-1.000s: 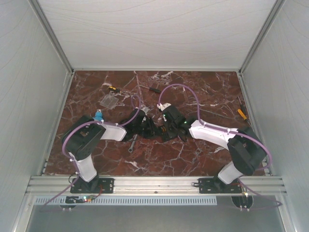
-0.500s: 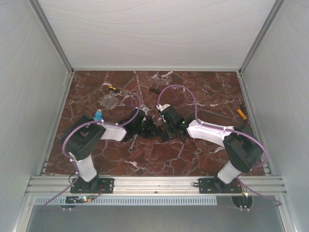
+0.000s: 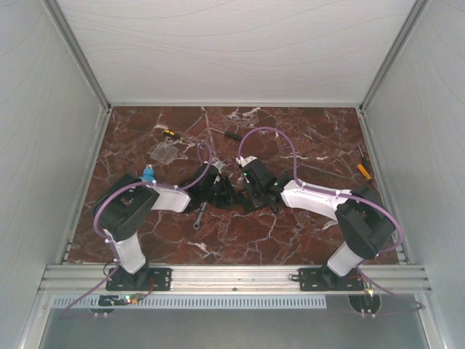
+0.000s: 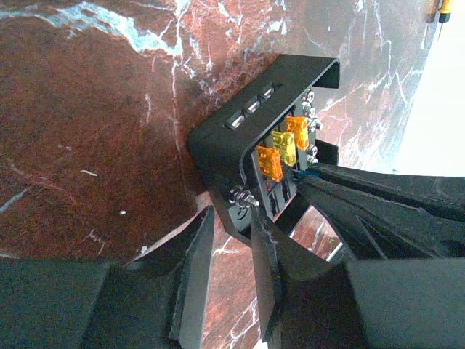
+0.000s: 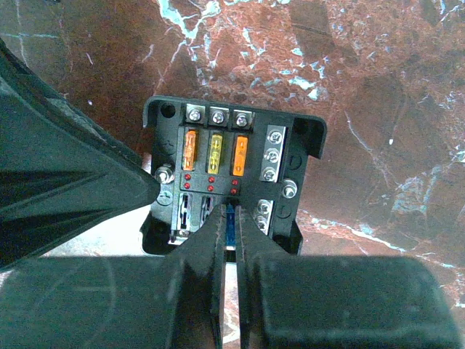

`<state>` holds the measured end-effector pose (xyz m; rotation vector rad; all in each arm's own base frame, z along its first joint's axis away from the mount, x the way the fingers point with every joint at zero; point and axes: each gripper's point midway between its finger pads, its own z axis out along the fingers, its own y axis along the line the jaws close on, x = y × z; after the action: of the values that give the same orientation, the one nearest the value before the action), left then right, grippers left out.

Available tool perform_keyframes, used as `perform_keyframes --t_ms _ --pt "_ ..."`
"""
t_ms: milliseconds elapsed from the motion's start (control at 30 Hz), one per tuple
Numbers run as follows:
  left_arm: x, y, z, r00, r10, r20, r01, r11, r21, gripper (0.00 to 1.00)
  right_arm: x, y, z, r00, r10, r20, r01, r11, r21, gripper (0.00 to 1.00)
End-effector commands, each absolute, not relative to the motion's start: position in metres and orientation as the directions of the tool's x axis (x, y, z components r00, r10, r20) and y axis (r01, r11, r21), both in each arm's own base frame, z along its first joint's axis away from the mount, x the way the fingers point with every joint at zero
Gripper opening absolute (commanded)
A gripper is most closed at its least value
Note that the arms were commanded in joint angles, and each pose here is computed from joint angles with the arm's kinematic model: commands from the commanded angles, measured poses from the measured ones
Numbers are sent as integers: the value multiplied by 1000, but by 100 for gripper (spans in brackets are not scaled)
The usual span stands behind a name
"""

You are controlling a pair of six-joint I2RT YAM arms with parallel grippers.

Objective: Snap on the fuse box
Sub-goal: Install the fuse at the fuse box base.

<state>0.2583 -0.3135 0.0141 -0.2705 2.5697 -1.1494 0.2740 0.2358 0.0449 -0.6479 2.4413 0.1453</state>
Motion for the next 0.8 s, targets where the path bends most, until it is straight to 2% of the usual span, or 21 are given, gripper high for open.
perform_keyframes --t_ms 0,367,767 --pt "262 -312 9 -931 -307 -198 -61 666 -744 27 274 240 45 -718 -380 -583 -450 893 -28 0" --pt "262 -313 10 -930 -308 -198 -60 663 -746 27 270 239 48 -719 -367 -591 -439 898 -24 15" --pt "262 -312 10 -930 -308 -199 -60 663 -746 26 274 229 53 -713 -363 -600 -411 910 -62 16"
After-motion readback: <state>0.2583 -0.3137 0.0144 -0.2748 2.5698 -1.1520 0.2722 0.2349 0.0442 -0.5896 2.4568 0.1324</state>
